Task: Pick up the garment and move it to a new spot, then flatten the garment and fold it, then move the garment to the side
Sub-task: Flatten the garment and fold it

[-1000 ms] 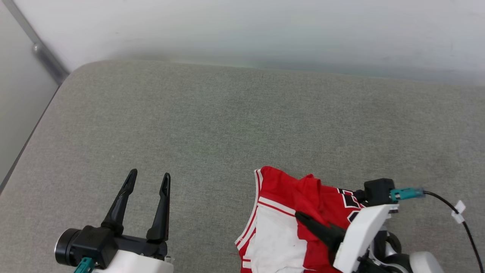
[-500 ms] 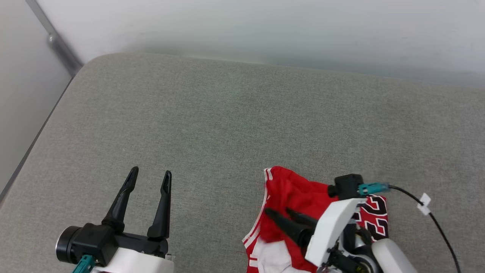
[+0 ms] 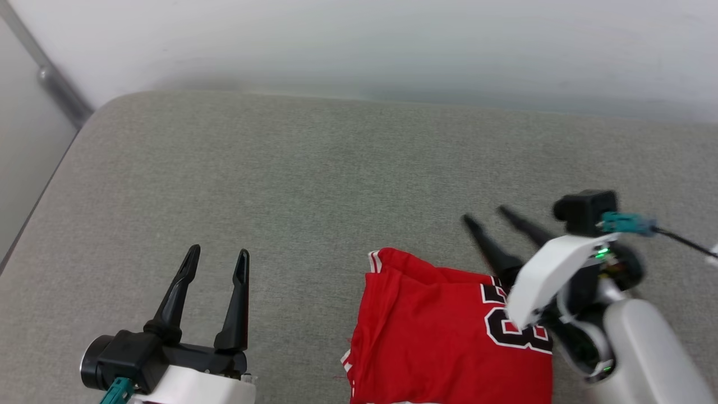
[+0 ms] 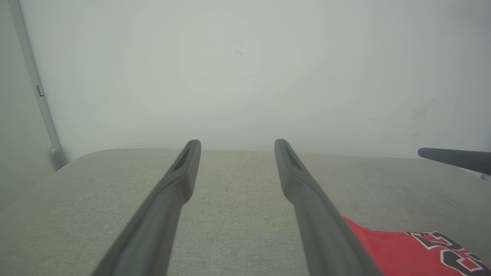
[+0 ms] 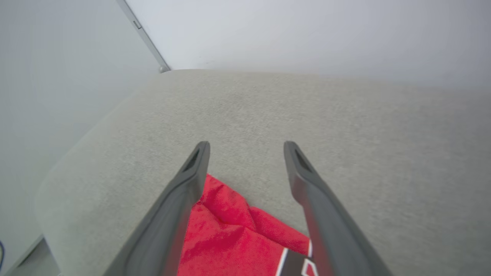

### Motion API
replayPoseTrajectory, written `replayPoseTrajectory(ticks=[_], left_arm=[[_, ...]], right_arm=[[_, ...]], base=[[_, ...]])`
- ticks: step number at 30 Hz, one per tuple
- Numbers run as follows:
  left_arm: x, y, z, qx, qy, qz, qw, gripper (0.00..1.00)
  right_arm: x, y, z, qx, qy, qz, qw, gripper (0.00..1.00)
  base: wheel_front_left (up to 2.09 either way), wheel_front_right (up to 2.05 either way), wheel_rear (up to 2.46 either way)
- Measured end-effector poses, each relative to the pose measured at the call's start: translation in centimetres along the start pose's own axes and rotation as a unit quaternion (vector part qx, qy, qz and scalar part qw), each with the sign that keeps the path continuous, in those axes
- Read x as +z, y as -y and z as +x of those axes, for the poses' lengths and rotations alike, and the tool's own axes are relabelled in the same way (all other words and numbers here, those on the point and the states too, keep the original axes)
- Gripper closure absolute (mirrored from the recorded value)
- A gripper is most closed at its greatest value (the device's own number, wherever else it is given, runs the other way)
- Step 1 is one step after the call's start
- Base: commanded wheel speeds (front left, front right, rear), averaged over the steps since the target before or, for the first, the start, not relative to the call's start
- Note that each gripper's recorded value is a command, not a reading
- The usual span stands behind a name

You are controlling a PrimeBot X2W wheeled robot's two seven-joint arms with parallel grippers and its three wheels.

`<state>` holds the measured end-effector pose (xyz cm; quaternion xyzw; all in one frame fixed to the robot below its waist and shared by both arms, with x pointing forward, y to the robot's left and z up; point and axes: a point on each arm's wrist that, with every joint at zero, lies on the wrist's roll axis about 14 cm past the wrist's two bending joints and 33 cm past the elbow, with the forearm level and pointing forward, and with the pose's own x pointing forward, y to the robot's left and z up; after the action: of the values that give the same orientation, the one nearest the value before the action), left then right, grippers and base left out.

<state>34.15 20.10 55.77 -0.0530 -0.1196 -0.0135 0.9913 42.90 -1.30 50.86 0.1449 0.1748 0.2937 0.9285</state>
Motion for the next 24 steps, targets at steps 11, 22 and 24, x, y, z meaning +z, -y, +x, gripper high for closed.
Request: replayPoseTrajectory(ticks=[11, 22, 24], left_arm=[[-0.3, 1.9, 1.6, -0.03, 0.004, -0.019, 0.999, 0.0], [-0.1, 2.9, 1.9, -0.044, 0.009, -0.028, 0.999, 0.0], [-0.2, 2.9, 1.9, -0.044, 0.008, -0.031, 0.999, 0.0]], right_arm=[[9.0, 9.8, -8.6, -0.175, 0.192, -0.223, 0.939, 0.0], [8.4, 10.1, -13.9, -0.225, 0.276, -0.188, 0.915, 0.0], [7.6, 10.1, -14.1, -0.229, 0.269, -0.18, 0.918, 0.0]], base=[[0.0, 0.0, 0.0], [0.0, 0.0, 0.0], [0.0, 0.0, 0.0]])
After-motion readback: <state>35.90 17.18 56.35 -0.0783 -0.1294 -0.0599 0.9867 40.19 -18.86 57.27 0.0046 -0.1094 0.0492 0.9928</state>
